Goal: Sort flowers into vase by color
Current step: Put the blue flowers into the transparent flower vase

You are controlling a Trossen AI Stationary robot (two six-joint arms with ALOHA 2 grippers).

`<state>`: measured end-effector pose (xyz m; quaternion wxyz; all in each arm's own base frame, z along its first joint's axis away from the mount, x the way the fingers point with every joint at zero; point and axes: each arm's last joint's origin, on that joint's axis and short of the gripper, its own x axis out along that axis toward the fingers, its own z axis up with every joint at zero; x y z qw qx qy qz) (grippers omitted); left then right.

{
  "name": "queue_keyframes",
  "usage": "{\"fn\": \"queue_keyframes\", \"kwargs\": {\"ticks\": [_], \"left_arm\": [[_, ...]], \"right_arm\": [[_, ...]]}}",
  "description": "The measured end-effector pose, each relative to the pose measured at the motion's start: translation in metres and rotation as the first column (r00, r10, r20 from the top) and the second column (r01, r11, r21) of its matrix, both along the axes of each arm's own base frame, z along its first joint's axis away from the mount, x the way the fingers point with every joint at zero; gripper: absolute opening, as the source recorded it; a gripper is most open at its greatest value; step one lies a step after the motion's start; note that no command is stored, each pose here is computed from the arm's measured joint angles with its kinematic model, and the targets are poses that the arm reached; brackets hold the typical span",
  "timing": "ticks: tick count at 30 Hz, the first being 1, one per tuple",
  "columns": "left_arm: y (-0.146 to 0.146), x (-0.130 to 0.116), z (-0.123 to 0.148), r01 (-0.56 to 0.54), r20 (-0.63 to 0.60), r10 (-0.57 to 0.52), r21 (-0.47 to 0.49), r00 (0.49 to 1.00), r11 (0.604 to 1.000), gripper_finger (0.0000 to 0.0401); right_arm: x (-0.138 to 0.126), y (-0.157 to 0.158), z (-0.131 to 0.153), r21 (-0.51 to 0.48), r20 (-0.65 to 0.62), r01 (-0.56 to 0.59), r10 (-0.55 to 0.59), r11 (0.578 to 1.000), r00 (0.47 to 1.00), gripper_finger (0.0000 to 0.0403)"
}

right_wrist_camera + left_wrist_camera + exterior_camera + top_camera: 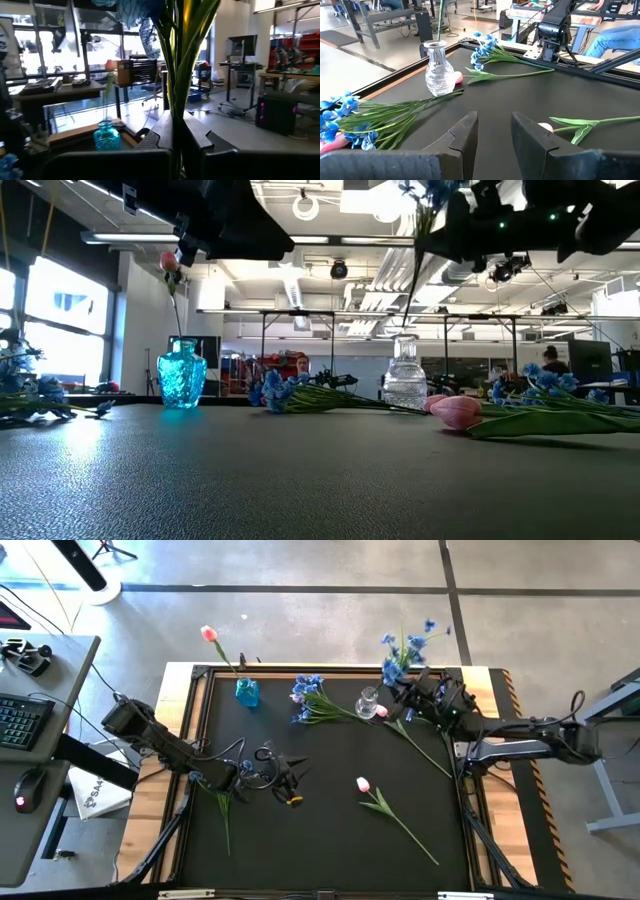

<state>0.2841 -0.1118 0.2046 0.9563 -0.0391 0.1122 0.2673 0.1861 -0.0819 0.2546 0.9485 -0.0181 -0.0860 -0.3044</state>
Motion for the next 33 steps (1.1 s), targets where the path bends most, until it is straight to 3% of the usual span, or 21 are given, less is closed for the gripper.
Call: {"fn": "queue_keyframes", "kwargs": {"ticks": [15,22,33], "left_arm": [[0.004,0.002,0.000,-0.014,0.002,0.014,-0.002,1.000,1.000,0.0103],[0.004,0.002,0.000,-0.015,0.002,0.015,-0.003,1.000,1.000,0.0103],[0.004,0.002,0.000,-0.015,0.007,0.015,-0.006,1.000,1.000,0.0103]], "right_arm": [[0.018,-0.022,-0.035,0.095,-0.125,0.054,-0.042,0.994,0.991,0.0033],[0.020,-0.029,-0.038,0.133,-0.186,0.024,0.002,0.991,0.982,0.0089],[0.033,-0.040,-0.002,0.273,-0.534,0.161,0.010,0.948,0.845,0.0197]]}}
